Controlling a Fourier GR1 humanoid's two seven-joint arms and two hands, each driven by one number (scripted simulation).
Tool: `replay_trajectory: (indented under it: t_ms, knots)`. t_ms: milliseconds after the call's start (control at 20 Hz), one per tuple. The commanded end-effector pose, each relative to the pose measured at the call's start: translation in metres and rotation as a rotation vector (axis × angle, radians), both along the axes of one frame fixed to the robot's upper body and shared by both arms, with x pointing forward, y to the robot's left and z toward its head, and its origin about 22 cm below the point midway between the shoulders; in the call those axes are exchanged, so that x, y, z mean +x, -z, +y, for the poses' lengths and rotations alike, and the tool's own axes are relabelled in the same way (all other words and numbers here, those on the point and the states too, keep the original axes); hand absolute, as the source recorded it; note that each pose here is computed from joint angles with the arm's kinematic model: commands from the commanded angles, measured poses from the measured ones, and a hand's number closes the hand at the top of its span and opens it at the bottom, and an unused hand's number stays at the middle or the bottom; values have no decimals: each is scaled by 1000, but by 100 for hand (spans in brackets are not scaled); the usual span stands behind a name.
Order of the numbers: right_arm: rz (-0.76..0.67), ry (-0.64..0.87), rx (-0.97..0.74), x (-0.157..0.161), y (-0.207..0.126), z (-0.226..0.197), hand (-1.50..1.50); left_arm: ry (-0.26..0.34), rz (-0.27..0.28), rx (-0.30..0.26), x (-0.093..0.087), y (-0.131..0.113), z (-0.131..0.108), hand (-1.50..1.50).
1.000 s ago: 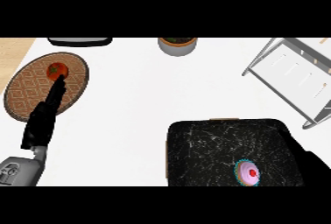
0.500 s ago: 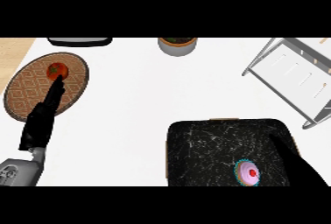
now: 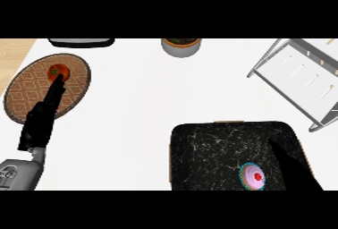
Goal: Pick the cupcake from the tray and place it in the tiered basket
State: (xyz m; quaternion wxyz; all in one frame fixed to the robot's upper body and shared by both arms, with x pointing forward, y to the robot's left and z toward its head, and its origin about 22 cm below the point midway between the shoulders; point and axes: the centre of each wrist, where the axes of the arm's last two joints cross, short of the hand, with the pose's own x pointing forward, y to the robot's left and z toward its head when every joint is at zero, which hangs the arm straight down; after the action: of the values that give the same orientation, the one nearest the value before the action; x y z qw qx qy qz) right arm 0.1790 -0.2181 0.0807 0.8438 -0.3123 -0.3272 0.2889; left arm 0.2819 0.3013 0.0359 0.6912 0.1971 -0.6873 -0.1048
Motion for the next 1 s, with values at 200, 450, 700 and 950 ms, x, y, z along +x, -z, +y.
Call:
replay_trajectory:
  t_ms: [200,450,700,950]
  knots:
    - [123,76,-6,16,12,4,-150,11,-8,1,10,6,2,0]
    - [149,77,9,13,37,26,-150,-2,3,-4,-5,4,1,0]
    - [265,-2,71,24,52,3,150,9,-2,-4,-10,1,2,0]
    - [187,-162,-86,36,64,25,150,11,3,-5,1,-4,-12,0]
